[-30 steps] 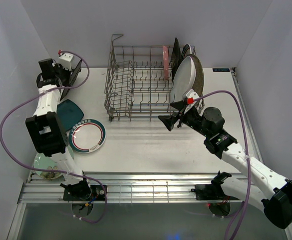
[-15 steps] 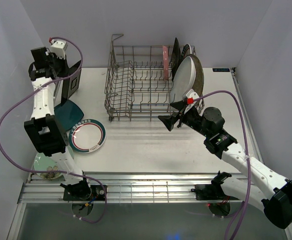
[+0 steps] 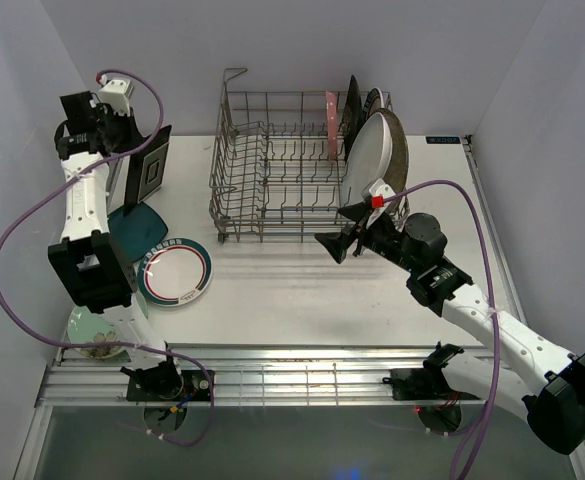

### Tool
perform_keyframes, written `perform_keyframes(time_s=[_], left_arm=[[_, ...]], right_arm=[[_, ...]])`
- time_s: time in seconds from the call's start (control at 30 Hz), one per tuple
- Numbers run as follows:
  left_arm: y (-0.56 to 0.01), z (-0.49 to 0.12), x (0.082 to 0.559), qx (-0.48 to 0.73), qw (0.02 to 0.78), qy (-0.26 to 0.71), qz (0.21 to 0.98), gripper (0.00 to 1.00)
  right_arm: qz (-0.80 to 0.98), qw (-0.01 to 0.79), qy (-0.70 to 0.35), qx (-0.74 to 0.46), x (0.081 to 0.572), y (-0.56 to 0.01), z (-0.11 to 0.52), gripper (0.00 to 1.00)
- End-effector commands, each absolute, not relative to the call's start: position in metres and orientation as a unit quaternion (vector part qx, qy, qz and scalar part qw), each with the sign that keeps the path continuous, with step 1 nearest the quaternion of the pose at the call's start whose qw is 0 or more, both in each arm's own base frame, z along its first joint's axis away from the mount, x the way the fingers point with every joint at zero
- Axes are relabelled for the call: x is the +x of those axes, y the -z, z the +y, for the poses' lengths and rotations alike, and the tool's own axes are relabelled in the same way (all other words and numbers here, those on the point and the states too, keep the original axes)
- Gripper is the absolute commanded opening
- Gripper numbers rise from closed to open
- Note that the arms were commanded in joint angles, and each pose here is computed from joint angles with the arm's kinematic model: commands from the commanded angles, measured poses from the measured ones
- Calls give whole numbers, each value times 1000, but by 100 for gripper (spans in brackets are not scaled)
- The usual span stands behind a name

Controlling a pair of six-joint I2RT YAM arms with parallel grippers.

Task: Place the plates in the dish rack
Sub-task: Move the plate to the center of the board.

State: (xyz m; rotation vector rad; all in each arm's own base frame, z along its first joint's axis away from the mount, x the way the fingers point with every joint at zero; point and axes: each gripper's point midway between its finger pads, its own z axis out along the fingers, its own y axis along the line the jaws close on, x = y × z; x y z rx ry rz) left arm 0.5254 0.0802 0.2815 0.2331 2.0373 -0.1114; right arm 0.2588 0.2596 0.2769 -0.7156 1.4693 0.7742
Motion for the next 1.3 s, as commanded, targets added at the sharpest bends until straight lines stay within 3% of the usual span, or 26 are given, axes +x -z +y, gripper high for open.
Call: perform_keyframes(time_s=[0.0,0.9,1.27], left_arm=[[-329,64,509,124,567,52,813,0],[-286,30,414,198,595,36,778,0],[-229,12,365,268,595,22,758,0]], right_arm=[[608,643,-344,-314,258,-299,263,90],[597,575,-427,-361,255,-290,306,90],[594,582,-423,-360,251,-293,301,90]])
